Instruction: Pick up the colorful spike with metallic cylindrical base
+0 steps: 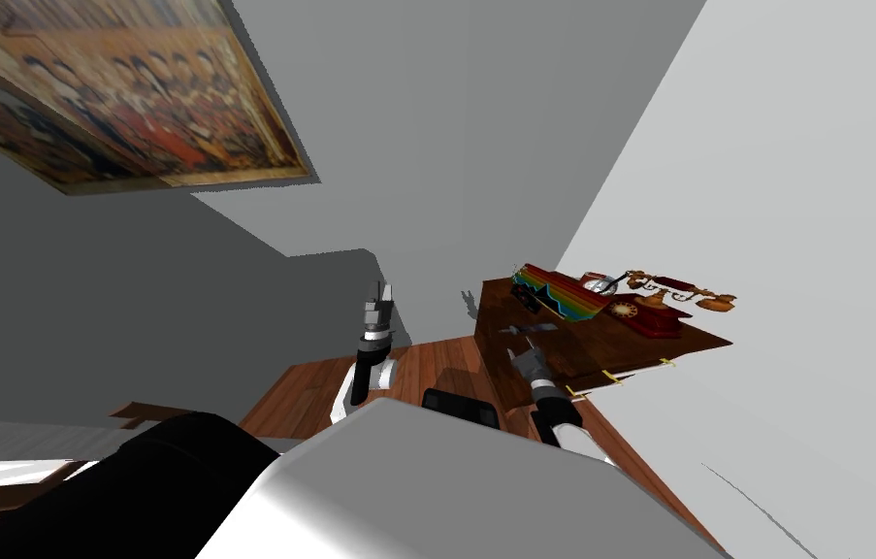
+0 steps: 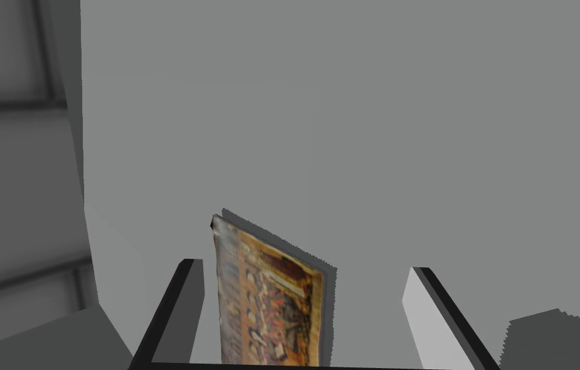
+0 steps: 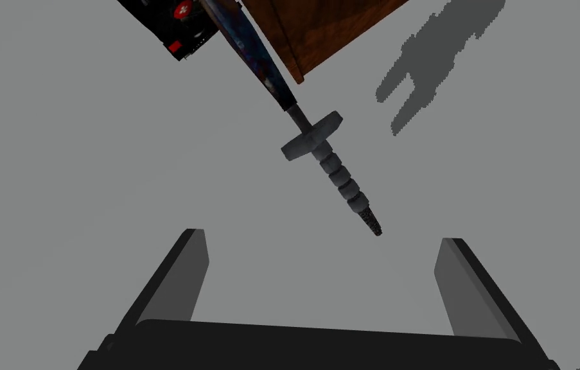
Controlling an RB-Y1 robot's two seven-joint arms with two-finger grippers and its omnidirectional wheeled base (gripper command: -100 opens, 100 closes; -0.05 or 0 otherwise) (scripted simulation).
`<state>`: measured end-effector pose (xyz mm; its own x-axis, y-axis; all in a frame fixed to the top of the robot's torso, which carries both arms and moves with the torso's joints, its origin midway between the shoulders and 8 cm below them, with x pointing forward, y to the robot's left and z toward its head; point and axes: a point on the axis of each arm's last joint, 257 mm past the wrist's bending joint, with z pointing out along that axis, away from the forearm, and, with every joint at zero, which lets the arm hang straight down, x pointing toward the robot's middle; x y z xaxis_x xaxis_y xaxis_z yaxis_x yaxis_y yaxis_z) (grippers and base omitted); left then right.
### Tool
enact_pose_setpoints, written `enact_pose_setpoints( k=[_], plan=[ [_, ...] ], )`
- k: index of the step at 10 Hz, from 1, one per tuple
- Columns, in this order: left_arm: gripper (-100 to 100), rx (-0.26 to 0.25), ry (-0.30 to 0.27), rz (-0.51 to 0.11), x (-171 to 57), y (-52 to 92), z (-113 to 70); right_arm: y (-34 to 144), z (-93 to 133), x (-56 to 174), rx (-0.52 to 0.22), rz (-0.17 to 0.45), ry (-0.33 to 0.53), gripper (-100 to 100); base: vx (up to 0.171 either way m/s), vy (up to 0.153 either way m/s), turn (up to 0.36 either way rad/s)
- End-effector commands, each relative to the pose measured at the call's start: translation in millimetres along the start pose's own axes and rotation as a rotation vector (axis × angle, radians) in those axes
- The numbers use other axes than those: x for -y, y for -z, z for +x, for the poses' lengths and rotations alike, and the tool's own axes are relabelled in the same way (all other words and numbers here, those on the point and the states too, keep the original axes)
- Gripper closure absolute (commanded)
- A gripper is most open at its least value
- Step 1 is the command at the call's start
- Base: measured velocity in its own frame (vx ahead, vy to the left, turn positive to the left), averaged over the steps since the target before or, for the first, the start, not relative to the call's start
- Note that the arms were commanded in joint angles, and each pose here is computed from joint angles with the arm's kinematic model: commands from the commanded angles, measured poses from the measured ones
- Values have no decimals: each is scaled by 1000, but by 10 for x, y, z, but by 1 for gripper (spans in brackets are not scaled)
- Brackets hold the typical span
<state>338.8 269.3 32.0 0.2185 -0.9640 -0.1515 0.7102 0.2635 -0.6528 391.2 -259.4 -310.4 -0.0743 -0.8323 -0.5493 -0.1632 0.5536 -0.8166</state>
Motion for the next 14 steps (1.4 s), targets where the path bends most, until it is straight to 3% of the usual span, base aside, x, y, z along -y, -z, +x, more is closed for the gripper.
enact_pose_setpoints(
  k=[1,12,14],
  plan=[
    [0,0,0,0,0,0,0,24,43,-6,0,7,97,-100,23,-48,128],
    [0,0,0,0,0,0,0,136,210,-21,40,49,624,-100,33,-86,141],
    [0,0,0,0,0,0,-1,141,220,-23,38,48,628,-100,28,-116,47]
  ],
)
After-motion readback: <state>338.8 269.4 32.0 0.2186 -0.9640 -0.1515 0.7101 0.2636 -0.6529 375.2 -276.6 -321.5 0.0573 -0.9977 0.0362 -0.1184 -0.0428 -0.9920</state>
